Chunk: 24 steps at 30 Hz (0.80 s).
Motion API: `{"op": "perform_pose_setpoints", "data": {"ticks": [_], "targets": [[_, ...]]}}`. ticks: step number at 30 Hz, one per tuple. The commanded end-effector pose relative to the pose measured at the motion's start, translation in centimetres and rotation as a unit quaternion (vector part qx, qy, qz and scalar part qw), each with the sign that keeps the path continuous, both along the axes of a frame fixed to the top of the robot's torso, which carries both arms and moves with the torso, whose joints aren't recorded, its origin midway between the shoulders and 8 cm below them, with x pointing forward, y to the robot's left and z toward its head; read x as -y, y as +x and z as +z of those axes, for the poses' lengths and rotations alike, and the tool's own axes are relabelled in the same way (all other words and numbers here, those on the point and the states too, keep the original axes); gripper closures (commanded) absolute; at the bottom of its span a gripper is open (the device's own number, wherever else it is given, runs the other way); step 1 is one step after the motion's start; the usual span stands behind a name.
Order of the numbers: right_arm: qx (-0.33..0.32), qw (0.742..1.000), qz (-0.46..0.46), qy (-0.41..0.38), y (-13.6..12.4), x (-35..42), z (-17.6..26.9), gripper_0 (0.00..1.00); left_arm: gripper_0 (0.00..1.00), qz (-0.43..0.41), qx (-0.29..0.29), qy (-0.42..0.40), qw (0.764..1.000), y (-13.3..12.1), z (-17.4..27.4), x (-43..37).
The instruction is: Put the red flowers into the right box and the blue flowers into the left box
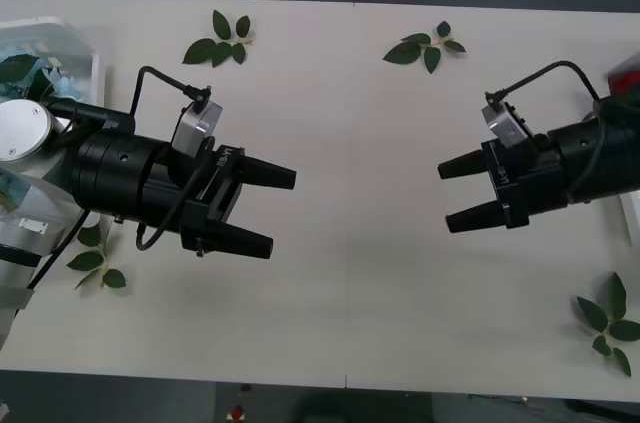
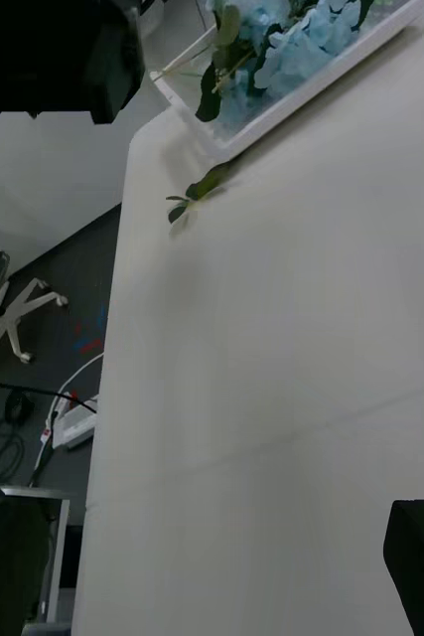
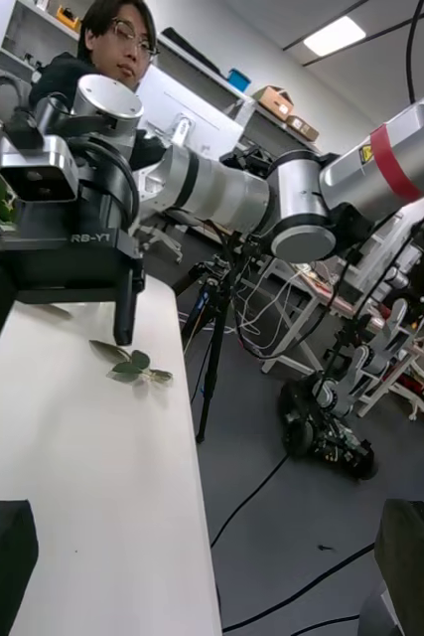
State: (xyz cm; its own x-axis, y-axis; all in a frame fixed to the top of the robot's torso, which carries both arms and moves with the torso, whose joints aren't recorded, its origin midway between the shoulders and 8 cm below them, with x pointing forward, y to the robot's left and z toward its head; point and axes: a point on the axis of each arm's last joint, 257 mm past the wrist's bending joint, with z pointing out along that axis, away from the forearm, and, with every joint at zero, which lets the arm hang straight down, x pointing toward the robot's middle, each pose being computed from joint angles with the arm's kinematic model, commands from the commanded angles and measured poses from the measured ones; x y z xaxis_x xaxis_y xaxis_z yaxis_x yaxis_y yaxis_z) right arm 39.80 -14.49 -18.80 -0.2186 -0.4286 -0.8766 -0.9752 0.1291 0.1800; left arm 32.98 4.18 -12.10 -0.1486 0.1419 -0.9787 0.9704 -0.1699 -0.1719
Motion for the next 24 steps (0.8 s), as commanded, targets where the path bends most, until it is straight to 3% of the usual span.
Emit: {"op": "perform_pose_setpoints", "data": {"ticks": [1, 24], "targets": [[0.015, 1.0, 0.005, -0.002, -0.7, 0.1, 0.1, 0.0, 0.0, -0.005, 0.019, -0.004, 1.0, -0.5, 0.2, 0.0], [0.017, 1.0, 0.015, -0.001, -1.7, -1.6, -0.8, 0.0, 0.0, -0.005, 0.019, -0.004, 1.0, -0.5, 0.2, 0.0]]}}
